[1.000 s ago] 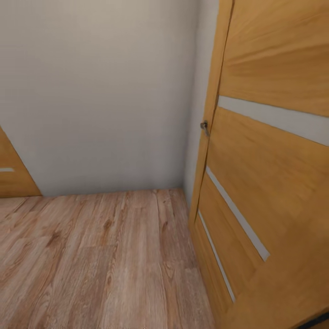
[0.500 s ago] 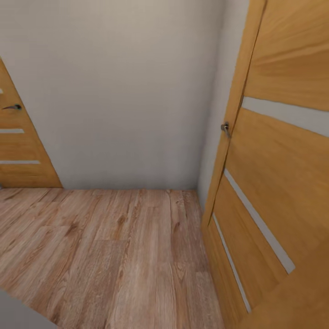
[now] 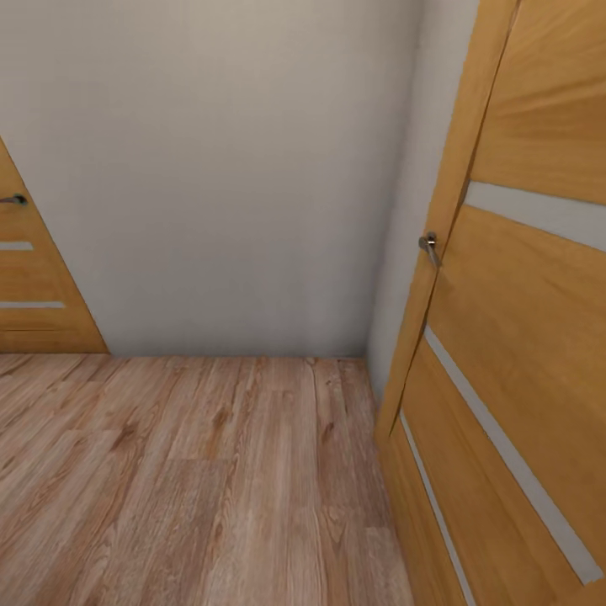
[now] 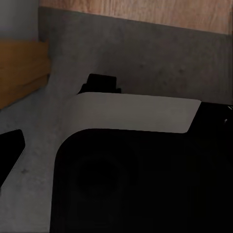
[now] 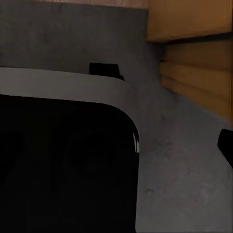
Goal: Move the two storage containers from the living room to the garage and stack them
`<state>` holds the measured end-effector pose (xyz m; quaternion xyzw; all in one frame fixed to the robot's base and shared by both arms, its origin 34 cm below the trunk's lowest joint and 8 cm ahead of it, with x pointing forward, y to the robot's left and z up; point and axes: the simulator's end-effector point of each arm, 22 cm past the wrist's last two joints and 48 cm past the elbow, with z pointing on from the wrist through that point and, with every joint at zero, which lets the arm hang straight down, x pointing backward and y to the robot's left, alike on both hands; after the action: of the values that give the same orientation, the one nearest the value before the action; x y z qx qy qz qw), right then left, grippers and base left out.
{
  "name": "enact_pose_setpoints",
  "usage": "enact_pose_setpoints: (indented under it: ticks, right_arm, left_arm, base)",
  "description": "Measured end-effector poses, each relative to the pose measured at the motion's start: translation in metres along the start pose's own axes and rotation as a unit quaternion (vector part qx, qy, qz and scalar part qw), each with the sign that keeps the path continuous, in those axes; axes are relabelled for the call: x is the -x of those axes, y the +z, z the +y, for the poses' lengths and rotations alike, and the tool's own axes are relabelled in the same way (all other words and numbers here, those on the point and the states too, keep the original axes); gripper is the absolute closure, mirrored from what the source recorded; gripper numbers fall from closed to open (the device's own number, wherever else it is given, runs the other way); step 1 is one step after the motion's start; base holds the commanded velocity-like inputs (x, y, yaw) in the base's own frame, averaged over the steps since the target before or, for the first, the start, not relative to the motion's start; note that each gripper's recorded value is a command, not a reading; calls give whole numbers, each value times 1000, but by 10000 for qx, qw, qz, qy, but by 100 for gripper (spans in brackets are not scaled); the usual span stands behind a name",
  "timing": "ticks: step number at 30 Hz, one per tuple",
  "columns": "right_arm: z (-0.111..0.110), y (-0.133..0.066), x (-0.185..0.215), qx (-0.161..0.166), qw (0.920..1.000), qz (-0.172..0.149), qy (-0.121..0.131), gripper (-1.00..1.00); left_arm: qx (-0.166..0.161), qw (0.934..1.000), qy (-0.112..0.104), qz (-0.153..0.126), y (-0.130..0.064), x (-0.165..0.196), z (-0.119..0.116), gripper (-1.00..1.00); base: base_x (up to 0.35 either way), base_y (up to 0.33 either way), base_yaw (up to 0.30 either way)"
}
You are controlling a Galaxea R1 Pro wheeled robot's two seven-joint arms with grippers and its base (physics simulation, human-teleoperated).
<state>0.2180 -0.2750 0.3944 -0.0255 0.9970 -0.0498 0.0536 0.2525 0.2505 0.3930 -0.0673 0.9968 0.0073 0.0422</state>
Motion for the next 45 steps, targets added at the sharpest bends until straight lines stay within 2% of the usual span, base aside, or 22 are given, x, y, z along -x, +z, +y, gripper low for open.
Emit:
enact_pose_setpoints:
  ticks: [25,30,45]
  right_arm:
    - [0,0,0,8,10000,-4,-10,-100]
    - [0,0,0,10,10000,-2,-9,-100]
    - [0,0,0,9,10000,2,-10,-100]
  left_arm:
    - [1,10000,-10,0,0,0,0,-100]
    - [1,10000,-11,0,0,0,0,-100]
    - [2,10000,-24,4,0,0,0,-100]
  base:
    - [318,0,0]
    - [305,0,156]
    - [36,0,56]
